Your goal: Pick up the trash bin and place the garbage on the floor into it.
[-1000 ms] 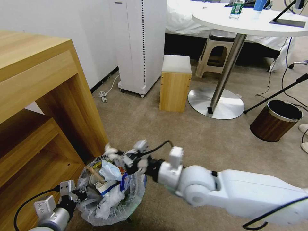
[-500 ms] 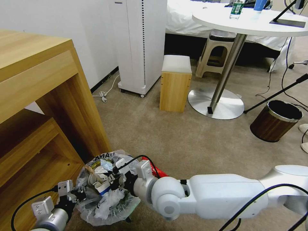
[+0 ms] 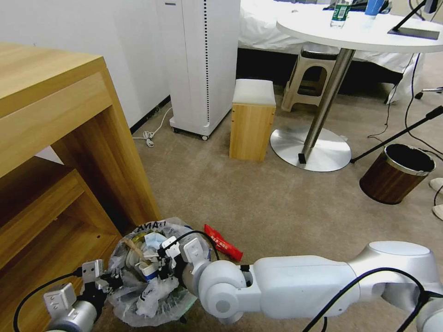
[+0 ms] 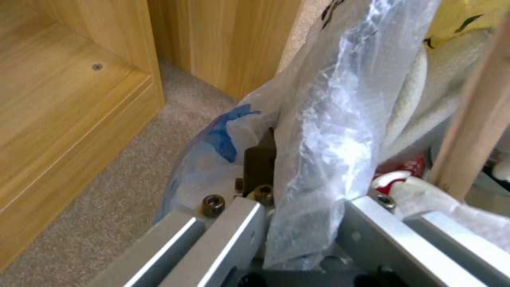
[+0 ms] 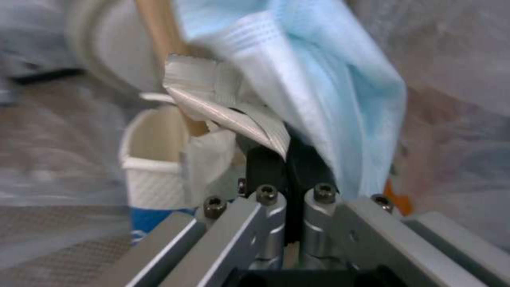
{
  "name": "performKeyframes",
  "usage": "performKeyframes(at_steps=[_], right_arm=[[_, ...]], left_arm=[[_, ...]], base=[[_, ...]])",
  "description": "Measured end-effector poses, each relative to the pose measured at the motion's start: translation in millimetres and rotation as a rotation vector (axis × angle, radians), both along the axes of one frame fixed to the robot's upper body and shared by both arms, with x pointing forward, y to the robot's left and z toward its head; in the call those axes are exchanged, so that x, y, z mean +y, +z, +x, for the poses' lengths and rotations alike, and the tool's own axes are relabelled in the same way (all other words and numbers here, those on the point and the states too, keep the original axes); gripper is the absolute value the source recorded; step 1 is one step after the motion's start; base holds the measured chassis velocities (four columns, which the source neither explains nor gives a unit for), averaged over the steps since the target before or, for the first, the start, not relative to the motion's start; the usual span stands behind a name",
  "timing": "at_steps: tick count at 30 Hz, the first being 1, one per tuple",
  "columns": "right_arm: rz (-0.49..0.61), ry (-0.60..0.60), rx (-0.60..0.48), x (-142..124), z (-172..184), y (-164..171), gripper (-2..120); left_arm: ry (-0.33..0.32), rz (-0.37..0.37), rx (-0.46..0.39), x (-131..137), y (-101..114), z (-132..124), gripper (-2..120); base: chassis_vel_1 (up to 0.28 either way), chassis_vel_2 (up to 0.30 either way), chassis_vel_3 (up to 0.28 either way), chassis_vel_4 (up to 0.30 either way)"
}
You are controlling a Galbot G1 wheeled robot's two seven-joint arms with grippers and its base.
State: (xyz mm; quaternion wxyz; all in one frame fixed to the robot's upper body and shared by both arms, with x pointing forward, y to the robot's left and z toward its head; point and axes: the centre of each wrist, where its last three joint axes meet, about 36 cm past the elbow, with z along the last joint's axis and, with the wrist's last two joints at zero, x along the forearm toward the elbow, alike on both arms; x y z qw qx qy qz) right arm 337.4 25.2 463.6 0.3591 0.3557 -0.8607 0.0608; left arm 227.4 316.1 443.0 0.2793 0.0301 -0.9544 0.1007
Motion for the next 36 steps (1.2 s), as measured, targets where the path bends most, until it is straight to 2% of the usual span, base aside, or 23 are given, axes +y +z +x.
performKeyframes(at_steps=[7,10,11,14,15,18,19,22,23,25,26,29,33,36], right_arm=[[-0.008,0.003,-0.006,3,0,6,3],[0.027,0.025,-0.007,-2,-3,11,15],[0.027,0.025,-0.007,-2,-3,11,15],[0.056,0.045,-0.013,-7,-8,19,31],[0.056,0.045,-0.013,-7,-8,19,31],[0.066,0.054,-0.024,-10,-10,24,43],[0.066,0.054,-0.024,-10,-10,24,43],[0.076,0.062,-0.037,-14,-14,28,61],[0.076,0.062,-0.037,-14,-14,28,61],[0.080,0.063,-0.044,-18,-15,30,72],[0.080,0.063,-0.044,-18,-15,30,72],[0.116,0.070,-0.065,-19,-15,35,85],[0.183,0.098,-0.083,-18,-15,46,96],[0.232,0.125,-0.096,-19,-15,50,96]], left_arm=[[0.001,-0.001,0.005,0,-3,0,0],[0.001,-0.001,0.003,0,-2,0,0],[0.001,-0.001,0.003,0,-2,0,0],[0.001,-0.001,0.002,1,-3,1,0],[0.001,-0.001,0.002,1,-3,1,0],[0.001,-0.003,0.003,0,-3,1,0],[0.001,-0.003,0.003,0,-3,1,0],[0.001,-0.004,0.003,0,-4,1,0],[0.001,-0.004,0.003,0,-4,1,0],[0.001,-0.004,0.003,0,-3,1,0],[0.001,-0.004,0.003,0,-3,1,0],[0.003,-0.004,0.003,-1,-4,1,0],[0.004,-0.005,0.009,-2,-7,0,0],[0.004,-0.005,0.009,-2,-7,0,0]], base=[[0.000,0.000,0.000,0.000],[0.000,0.000,0.000,0.000],[0.000,0.000,0.000,0.000],[0.000,0.000,0.000,0.000],[0.000,0.000,0.000,0.000],[0.000,0.000,0.000,0.000],[0.000,0.000,0.000,0.000],[0.000,0.000,0.000,0.000],[0.000,0.000,0.000,0.000],[0.000,0.000,0.000,0.000],[0.000,0.000,0.000,0.000],[0.000,0.000,0.000,0.000],[0.000,0.000,0.000,0.000],[0.000,0.000,0.000,0.000]])
